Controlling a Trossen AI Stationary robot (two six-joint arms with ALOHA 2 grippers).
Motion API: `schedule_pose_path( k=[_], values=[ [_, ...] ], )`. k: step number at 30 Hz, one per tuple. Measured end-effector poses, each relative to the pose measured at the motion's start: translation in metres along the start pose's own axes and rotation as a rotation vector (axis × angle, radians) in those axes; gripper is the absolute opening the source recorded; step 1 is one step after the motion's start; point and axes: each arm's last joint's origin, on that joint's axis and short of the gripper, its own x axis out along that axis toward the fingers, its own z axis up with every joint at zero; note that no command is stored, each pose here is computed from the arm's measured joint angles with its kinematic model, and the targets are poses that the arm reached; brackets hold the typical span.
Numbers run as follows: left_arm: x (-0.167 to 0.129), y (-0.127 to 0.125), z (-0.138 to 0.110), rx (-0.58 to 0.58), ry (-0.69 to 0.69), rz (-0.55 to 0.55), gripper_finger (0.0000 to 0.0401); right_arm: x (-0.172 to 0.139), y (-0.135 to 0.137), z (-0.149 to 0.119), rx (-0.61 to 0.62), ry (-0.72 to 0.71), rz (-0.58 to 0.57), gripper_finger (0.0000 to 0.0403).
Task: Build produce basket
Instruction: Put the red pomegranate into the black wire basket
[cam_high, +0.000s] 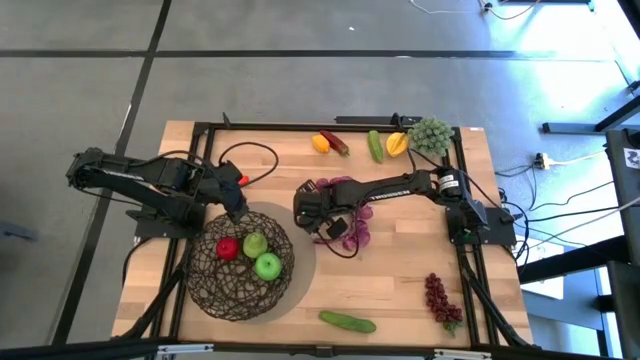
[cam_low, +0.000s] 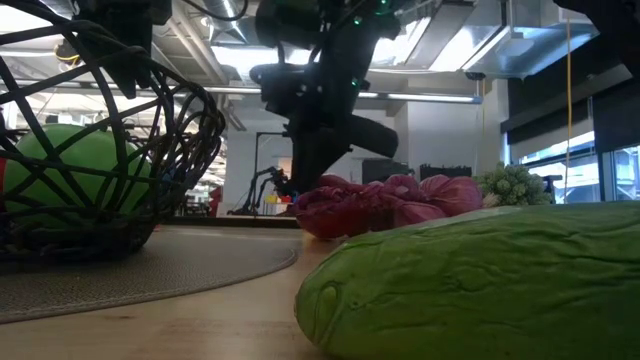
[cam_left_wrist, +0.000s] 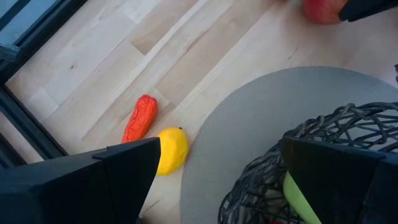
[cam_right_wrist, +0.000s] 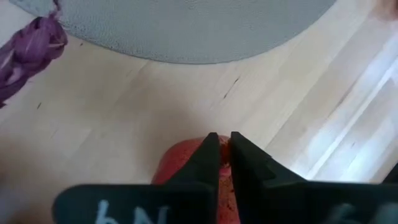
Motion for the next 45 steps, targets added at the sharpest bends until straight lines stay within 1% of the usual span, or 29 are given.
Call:
schedule_pose_path(
  k=[3, 7, 11, 16, 24, 27, 33, 38, 42, 45],
  values=[
    [0.000, 0.000, 0.000, 0.003, 0.001, -0.001, 0.0324, -0.002, -0.001, 0.001, 0.003, -0.002, -0.002, 0.0012],
    [0.000, 0.000, 0.000, 0.005, 0.001, -0.002, 0.0324, -0.006, -0.004, 0.003, 0.059, -0.009, -0.006, 0.0002],
    [0.000, 0.000, 0.000, 0.007, 0.003, -0.003, 0.0324, -0.011, -0.007, 0.006, 0.111, -0.038, -0.001, 0.0001],
    [0.000, -0.001, 0.000, 0.006, 0.008, -0.009, 0.0324, -0.017, -0.010, 0.007, 0.143, -0.036, 0.004, 0.0001],
    [0.000, 0.000, -0.001, 0.007, 0.009, -0.009, 0.0324, -0.039, -0.022, 0.012, 0.308, -0.048, -0.002, 0.0000],
    [0.000, 0.000, -0.001, 0.013, 0.009, -0.009, 0.0324, -0.051, -0.029, 0.016, 0.379, -0.078, -0.020, 0.0000],
    [-0.001, -0.002, -0.002, 0.080, 0.009, -0.015, 0.0324, -0.076, -0.043, 0.022, 0.509, -0.135, -0.060, 0.0000],
    [-0.003, -0.005, -0.005, 0.179, 0.002, -0.027, 0.0324, -0.102, -0.055, 0.025, 0.619, -0.194, -0.113, 0.0000],
    [-0.009, -0.005, -0.008, 0.265, -0.013, -0.060, 0.0324, -0.125, -0.063, 0.029, 0.701, -0.261, -0.136, 0.0000],
    [-0.016, -0.003, -0.012, 0.286, -0.035, -0.098, 0.0324, -0.142, -0.066, 0.034, 0.732, -0.325, -0.152, 0.0000]
  ],
)
